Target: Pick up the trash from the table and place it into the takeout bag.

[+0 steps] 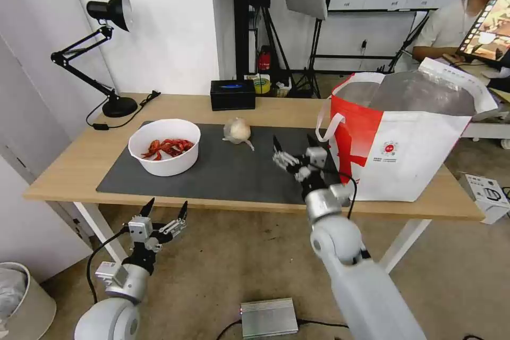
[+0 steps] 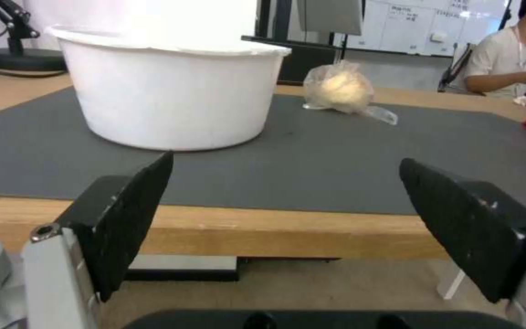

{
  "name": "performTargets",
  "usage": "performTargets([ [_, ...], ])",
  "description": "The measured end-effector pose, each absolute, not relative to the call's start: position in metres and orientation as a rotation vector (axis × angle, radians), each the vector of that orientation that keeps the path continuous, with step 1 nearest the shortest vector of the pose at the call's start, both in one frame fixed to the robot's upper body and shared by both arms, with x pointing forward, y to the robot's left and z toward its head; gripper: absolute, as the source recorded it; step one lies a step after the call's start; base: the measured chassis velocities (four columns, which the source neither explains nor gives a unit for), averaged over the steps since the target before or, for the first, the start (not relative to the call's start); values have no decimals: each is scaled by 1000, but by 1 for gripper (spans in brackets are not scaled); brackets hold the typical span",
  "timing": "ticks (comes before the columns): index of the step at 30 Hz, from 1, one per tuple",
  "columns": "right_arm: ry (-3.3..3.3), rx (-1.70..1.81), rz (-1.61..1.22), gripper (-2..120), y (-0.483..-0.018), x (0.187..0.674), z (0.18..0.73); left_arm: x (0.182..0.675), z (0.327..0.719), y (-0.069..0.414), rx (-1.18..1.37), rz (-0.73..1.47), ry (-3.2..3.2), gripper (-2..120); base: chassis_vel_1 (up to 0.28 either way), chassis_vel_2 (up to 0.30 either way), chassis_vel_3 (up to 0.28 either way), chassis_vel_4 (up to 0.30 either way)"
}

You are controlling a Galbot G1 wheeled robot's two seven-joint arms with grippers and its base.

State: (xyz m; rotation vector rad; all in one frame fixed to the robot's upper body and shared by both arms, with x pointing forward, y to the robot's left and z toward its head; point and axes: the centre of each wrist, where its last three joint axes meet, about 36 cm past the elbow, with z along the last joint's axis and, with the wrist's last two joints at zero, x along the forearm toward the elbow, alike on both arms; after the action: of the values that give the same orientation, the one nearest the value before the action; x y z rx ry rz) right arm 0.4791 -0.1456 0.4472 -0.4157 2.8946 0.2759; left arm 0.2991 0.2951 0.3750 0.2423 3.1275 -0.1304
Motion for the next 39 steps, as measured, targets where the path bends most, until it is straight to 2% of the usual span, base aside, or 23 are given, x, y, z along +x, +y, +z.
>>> performTargets([
  [3,2897,-411,275,100,-140,515,456,297,374,297,235,-127,3132,100,0,0,0,0],
  [10,2881,-438,269,100,-127,560,480,294,374,300,229,-120,3140,100,0,0,0,0],
  [19,2899,-463,276,100,-89,629,503,292,376,300,230,-114,3139,100,0,0,0,0],
  [39,2985,-483,233,100,-61,678,491,292,376,291,248,-98,3141,100,0,0,0,0],
])
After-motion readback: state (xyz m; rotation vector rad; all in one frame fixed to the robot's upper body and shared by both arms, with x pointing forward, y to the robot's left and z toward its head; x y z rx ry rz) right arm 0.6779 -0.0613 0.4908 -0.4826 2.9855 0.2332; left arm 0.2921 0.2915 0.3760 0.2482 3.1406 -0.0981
